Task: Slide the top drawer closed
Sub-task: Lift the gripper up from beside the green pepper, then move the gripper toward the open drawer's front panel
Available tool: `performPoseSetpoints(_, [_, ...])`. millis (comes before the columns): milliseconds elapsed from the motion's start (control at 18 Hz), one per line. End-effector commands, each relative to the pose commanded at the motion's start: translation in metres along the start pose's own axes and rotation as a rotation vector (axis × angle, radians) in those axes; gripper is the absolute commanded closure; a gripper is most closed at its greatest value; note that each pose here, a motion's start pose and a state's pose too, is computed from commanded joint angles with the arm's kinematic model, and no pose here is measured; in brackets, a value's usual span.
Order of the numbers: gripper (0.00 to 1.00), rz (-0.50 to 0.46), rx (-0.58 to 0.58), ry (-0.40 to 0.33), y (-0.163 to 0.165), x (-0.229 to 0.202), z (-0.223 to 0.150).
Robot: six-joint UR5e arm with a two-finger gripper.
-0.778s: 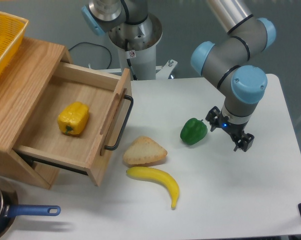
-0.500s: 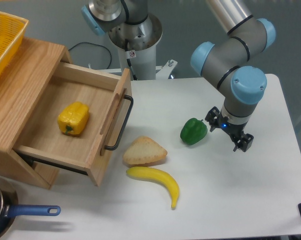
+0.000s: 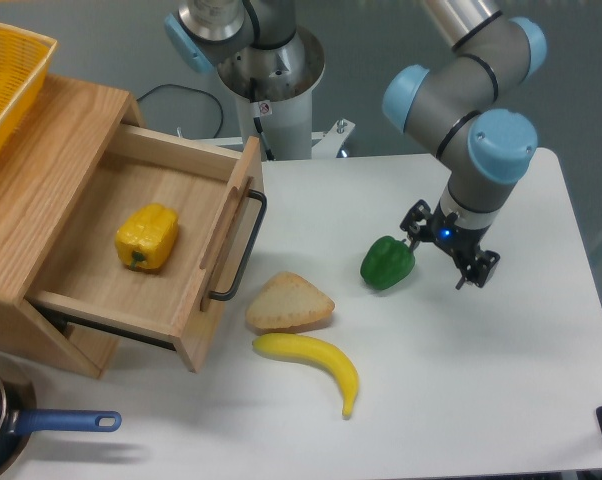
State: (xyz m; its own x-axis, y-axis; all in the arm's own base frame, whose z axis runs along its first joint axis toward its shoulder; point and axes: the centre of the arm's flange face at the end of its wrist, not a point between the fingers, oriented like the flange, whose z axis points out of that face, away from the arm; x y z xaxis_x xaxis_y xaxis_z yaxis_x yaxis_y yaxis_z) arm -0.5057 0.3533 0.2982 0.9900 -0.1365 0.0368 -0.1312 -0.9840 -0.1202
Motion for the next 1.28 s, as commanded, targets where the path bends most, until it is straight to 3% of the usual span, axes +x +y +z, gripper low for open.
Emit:
performPoseSetpoints(111, [0.00,-0.055,0.000,-0.001,-0.008,0.016,-0.015])
performPoseSetpoints(222, [0.01,-0.086,-0.007,0.018,-0.039,0.055,-0.030])
performPoseSetpoints(389, [0.36,-0.115,0.012,0.046,-0.068,0.106,-0.059])
performPoseSetpoints(611, [0.64,-0.102,0.147,0.073,-0.085,0.125,-0.085])
performPoseSetpoints(944, [0.72,-0.089,0.179,0.051,-0.097,0.120,-0.103])
performPoseSetpoints(1278, [0.85,-0.163,0.190,0.055,-0.119,0.131,-0.116])
